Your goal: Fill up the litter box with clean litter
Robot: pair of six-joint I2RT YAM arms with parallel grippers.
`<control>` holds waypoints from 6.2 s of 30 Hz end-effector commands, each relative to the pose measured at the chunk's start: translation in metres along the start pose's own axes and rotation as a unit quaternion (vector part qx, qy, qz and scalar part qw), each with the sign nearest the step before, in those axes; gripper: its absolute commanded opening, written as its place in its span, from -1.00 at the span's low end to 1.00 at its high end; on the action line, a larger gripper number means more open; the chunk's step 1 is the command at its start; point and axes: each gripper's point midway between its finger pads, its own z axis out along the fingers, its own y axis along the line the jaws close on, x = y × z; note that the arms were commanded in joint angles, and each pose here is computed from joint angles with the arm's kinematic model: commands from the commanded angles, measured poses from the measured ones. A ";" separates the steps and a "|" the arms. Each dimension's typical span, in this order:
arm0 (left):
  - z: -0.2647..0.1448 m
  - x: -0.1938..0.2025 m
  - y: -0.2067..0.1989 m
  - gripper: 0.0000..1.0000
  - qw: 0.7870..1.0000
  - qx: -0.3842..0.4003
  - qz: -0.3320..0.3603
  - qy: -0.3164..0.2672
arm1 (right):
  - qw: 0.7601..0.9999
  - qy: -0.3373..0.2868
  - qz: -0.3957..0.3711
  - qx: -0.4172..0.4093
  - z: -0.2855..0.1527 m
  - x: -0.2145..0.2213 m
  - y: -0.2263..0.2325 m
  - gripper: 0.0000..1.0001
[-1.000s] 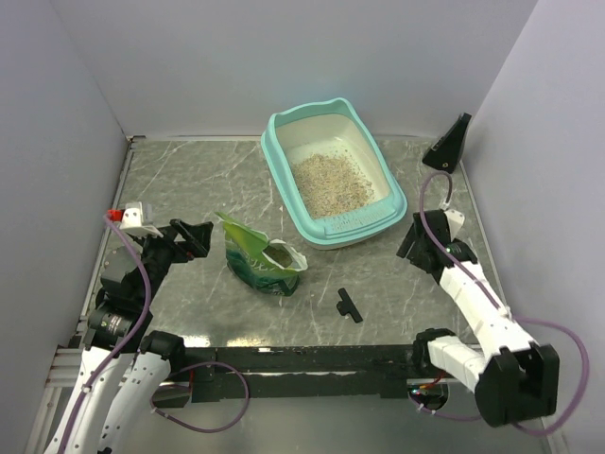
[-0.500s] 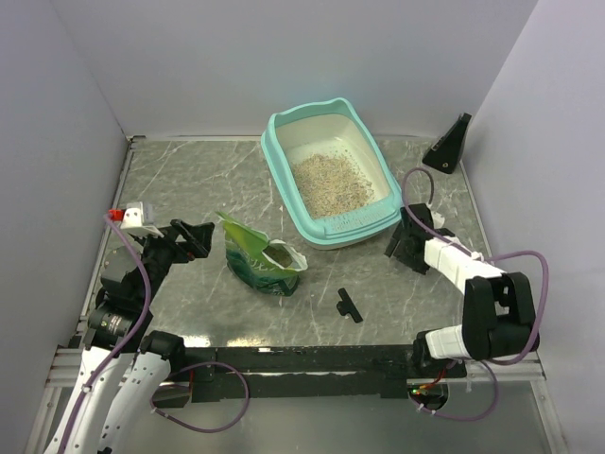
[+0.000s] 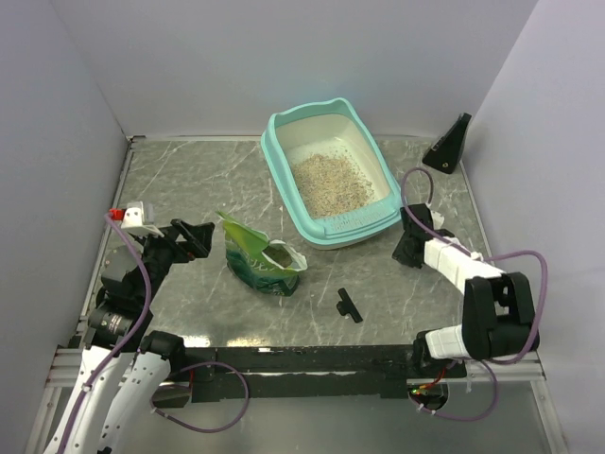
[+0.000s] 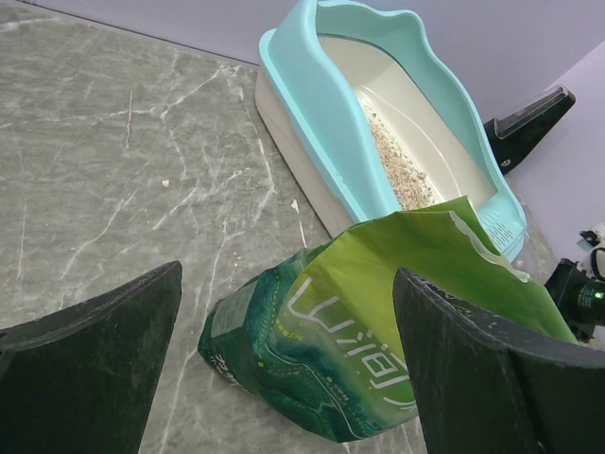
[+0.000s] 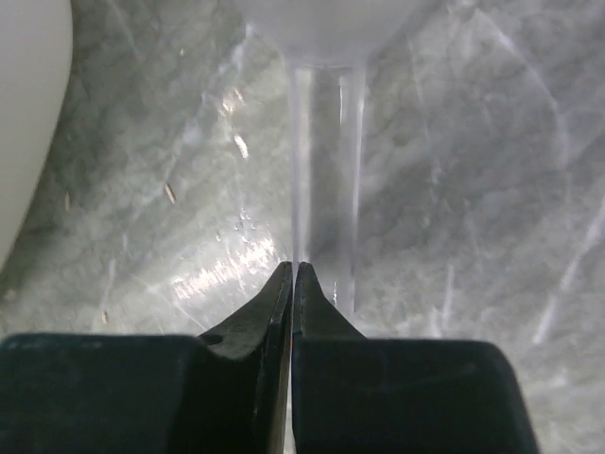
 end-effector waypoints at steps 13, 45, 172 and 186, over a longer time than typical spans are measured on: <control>-0.003 -0.013 -0.014 0.94 0.999 0.032 0.003 -0.014 | 0.971 -0.197 -0.028 -0.136 -0.177 -0.068 0.015 -1.00; -0.102 -0.020 -0.162 0.94 0.833 0.510 0.214 -0.011 | 0.525 0.237 -0.361 -0.733 -0.450 0.130 0.099 -1.00; -0.046 -0.031 -0.123 -0.98 0.958 0.284 -0.029 0.028 | 0.437 -0.157 -0.281 -0.840 -0.383 0.063 0.176 0.79; -0.053 -0.026 -0.135 -0.98 0.945 0.317 -0.058 0.054 | 0.453 -0.169 -0.297 -0.823 -0.386 0.049 0.191 0.78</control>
